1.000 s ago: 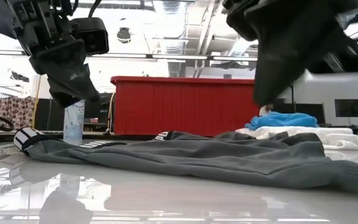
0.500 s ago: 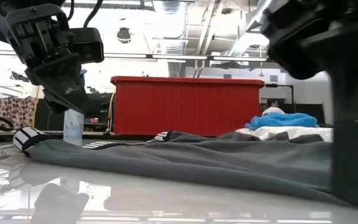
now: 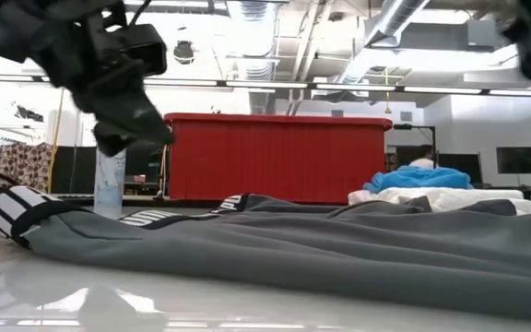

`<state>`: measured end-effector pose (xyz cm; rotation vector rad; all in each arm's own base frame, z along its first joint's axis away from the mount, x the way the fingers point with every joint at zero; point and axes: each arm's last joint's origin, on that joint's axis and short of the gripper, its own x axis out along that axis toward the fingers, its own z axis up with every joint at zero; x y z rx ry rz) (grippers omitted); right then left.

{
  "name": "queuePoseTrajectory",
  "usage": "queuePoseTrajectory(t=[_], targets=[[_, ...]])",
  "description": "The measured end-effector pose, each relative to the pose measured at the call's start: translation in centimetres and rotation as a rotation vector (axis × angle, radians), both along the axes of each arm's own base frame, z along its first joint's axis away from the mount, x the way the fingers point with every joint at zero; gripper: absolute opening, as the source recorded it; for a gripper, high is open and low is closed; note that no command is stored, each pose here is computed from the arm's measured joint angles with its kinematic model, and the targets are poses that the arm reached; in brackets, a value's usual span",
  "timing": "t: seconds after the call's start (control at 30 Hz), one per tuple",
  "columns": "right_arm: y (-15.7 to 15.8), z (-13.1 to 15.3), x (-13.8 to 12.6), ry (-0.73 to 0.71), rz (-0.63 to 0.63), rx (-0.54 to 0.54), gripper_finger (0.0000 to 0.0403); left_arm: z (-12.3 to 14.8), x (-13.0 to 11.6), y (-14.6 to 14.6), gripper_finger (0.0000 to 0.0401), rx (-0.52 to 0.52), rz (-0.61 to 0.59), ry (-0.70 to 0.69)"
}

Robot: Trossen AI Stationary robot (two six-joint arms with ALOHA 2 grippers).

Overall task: Fold laundry
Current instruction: Fold the gray boxers

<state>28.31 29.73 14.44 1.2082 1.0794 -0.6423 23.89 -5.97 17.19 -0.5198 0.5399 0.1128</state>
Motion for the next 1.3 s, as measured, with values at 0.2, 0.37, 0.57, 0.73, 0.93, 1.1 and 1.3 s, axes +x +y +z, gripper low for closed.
queuePoseTrajectory(t=[0.2,0.37,0.57,0.73,0.93,1.1,1.3], targets=[[0.2,1.8,-0.8,-0.037,0.018,0.017,0.0039,1.3,1.3,3.5,0.0011,0.031,0.114,-0.149],[1.2,2.3,-1.9,-0.041,0.013,0.051,0.0042,3.0,2.3,7.2,0.0051,0.117,0.057,-0.211],[2.0,2.9,-2.0,-0.09,0.015,0.114,0.0054,4.5,2.5,11.5,0.0107,0.285,-0.099,-0.052],[1.9,3.3,-1.0,-0.178,0.014,0.114,0.0075,6.4,2.4,14.0,0.0148,0.418,-0.207,0.022],[1.8,3.6,-0.2,-0.226,0.027,0.131,0.0106,4.6,3.9,17.1,0.0164,0.405,-0.286,0.093],[2.0,3.9,0.0,-0.255,0.013,0.169,0.0122,1.9,6.3,19.1,0.0165,0.359,-0.351,0.208],[2.2,4.1,0.2,-0.28,-0.005,0.203,0.0127,0.0,8.8,20.3,0.0165,0.378,-0.471,0.319]])
